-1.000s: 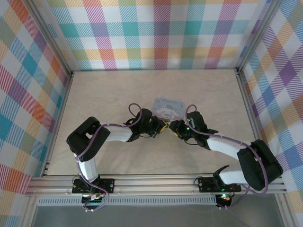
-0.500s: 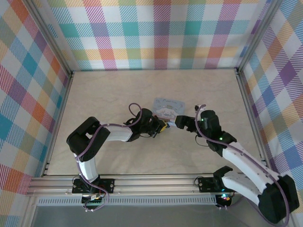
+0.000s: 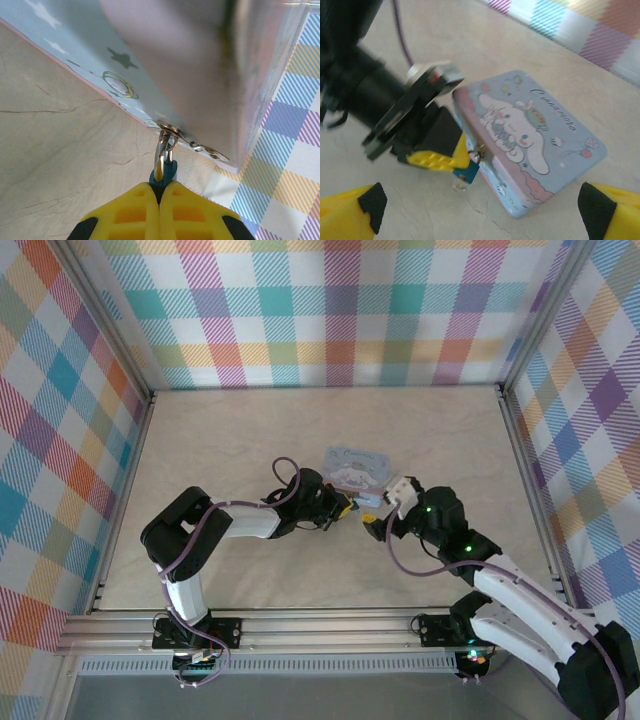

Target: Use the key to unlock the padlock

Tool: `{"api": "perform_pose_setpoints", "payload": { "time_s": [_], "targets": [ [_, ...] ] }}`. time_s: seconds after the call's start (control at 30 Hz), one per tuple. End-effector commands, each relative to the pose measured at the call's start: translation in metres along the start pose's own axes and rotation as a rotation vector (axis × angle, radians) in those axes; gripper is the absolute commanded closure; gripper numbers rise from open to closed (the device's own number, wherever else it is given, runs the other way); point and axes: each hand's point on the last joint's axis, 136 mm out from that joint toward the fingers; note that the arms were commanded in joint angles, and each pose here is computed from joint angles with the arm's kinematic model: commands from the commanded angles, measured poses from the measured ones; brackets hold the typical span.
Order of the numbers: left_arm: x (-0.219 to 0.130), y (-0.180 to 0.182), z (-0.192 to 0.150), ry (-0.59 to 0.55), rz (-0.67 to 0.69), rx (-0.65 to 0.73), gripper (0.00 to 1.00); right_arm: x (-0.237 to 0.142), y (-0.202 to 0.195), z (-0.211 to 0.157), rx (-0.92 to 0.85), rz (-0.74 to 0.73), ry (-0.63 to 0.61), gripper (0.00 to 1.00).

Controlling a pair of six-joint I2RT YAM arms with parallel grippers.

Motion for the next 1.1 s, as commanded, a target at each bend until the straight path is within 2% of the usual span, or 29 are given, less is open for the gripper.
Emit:
{"api": "perform_pose_setpoints", "payload": {
  "time_s": [0.0,0.2,0.43,0.6,0.8,1.07],
  "targets": [
    [0.0,-0.013,-0.003,0.001,-0.018,0.019,0.96,0.007,0.009,-0.015,-0.312,-0.003,0.053,0.0],
    [0.0,-0.014,-0.003,0.002,-0.02,0.02,0.96,0.026,0.019,-0.039,-0.506,-0.004,0.12,0.0],
    [0.0,-0.016,-0.003,0.004,-0.023,0.019,0.96,0.048,0.022,-0.053,-0.579,-0.038,0.148,0.01],
    [0.001,-0.016,-0.004,0.007,-0.025,0.018,0.96,0.06,0.024,-0.055,-0.531,-0.042,0.147,0.16],
    [0.001,-0.017,-0.004,0.009,-0.028,0.018,0.96,0.075,0.027,-0.066,-0.493,-0.028,0.177,0.41],
    [0.0,-0.016,-0.003,0.007,-0.032,0.015,0.96,0.091,0.02,-0.062,-0.471,-0.078,0.165,0.53]
  ]
}}
Point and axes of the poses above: each hand's point on the last joint's axis, 136 mm out from that joint toward the fingers, its own x axis out along the fingers, its own y axis along the line the jaws close on, z = x × y, and after that the axes turned 3 degrees about x, right-handed
